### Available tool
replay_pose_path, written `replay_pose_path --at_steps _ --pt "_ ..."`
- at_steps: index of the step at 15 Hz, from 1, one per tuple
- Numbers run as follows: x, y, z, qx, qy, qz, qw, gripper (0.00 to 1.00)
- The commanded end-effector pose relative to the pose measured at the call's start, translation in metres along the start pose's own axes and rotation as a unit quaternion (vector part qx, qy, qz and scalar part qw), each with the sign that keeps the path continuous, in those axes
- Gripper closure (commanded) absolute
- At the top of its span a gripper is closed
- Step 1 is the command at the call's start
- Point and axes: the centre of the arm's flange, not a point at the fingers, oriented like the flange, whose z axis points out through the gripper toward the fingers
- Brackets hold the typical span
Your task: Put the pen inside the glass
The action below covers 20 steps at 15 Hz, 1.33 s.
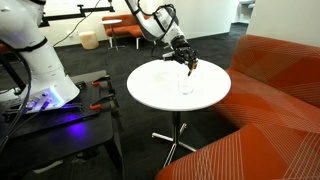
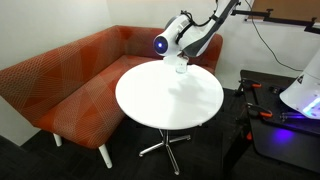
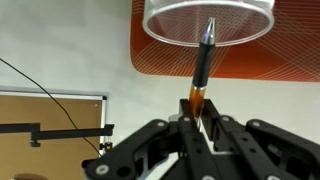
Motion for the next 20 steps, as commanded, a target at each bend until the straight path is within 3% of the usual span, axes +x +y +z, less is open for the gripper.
replay_pose_path --at_steps 1,2,4,10,12,17,20 --pt "-0.006 -0.008 -0.005 0.002 -0.007 0.006 1.0000 0.96" --pt "-0.006 -0.007 -0.008 0.003 -0.009 0.004 1.0000 0.59" --pt "-0.005 -0.006 -0.013 0.005 -0.008 0.003 0.9999 0.51" --pt "0.028 0.010 -0.040 0.010 0.000 0.032 0.9994 0.05" --pt "0.048 0.017 -0.052 0.009 -0.002 0.048 0.9988 0.00" --pt "0.099 0.039 -0.082 -0.003 -0.010 0.091 0.9958 0.00" --pt "0.119 0.050 -0.095 0.009 -0.031 0.094 0.9950 0.00"
